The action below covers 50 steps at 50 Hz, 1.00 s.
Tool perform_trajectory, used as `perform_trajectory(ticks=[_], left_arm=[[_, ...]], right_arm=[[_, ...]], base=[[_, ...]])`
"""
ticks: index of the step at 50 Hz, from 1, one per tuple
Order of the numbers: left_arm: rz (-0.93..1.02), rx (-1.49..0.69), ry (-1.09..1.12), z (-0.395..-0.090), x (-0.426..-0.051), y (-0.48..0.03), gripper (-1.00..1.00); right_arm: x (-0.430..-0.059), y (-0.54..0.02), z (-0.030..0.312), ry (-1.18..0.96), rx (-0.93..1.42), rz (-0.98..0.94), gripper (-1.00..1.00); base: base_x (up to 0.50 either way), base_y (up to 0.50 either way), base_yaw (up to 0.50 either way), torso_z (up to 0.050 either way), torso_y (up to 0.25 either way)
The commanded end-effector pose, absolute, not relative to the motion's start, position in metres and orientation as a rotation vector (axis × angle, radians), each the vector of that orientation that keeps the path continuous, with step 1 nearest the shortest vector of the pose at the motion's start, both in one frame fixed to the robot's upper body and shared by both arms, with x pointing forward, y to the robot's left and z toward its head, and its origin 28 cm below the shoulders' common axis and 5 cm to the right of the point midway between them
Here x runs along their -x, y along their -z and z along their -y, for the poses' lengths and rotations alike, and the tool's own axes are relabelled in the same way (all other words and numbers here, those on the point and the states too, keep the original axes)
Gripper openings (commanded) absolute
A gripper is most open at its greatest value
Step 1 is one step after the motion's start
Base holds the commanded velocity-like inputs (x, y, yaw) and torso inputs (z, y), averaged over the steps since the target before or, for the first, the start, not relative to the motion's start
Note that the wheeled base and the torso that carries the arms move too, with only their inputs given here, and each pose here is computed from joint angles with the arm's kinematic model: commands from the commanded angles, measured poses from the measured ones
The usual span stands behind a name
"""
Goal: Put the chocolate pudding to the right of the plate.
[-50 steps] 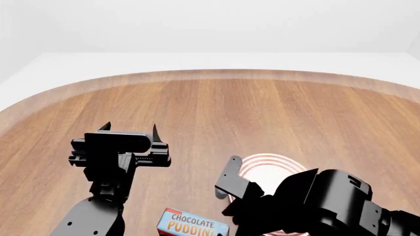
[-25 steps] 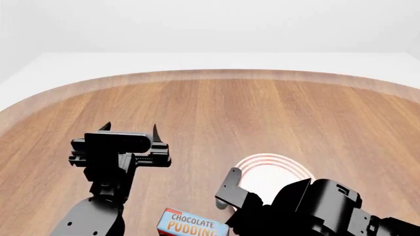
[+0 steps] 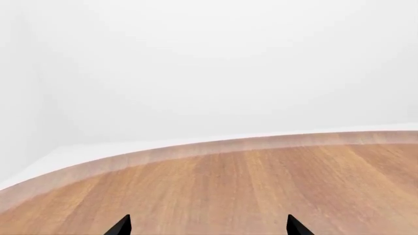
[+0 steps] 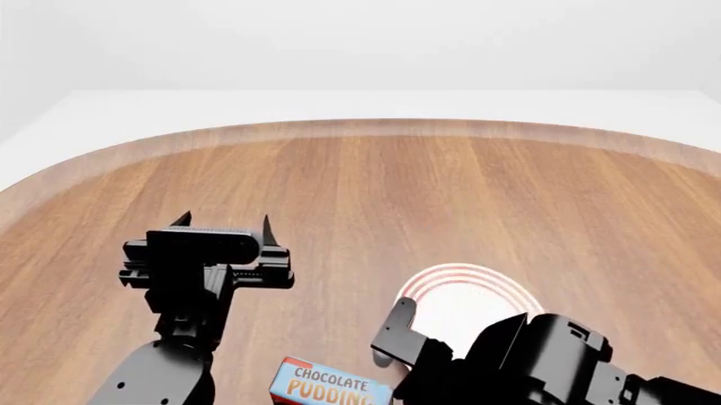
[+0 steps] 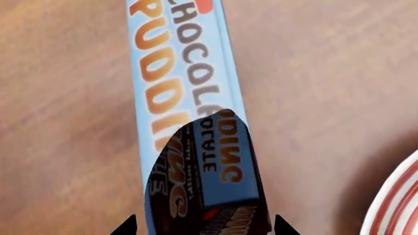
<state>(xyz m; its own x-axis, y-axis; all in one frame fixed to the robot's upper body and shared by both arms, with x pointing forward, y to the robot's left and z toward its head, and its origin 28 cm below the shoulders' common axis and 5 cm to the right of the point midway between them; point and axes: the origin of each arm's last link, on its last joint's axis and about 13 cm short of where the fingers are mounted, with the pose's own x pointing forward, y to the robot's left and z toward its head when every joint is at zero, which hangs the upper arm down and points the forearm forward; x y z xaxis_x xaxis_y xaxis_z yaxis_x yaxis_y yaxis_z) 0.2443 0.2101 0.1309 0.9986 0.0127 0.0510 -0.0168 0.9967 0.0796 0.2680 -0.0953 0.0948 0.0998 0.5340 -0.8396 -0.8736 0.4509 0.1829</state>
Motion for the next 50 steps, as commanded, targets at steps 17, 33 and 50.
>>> perform_trajectory(ticks=[17, 33, 50], left_arm=[[0.05, -0.079, -0.018, -0.21, -0.244, -0.13, 1.0], [0.053, -0.079, -0.019, -0.211, -0.244, -0.131, 1.0], [0.055, -0.078, -0.02, -0.211, -0.244, -0.132, 1.0]], right_arm=[[-0.269, -0.096, 0.096, -1.067, 0.417, -0.981, -1.0], [-0.263, -0.121, 0.097, -1.114, 0.44, -0.895, -1.0], [-0.267, -0.138, 0.105, -1.067, 0.437, -0.856, -1.0]], base=[[0.0, 0.0, 0.0, 0.0, 0.0], [0.0, 0.0, 0.0, 0.0, 0.0], [0.0, 0.0, 0.0, 0.0, 0.0]])
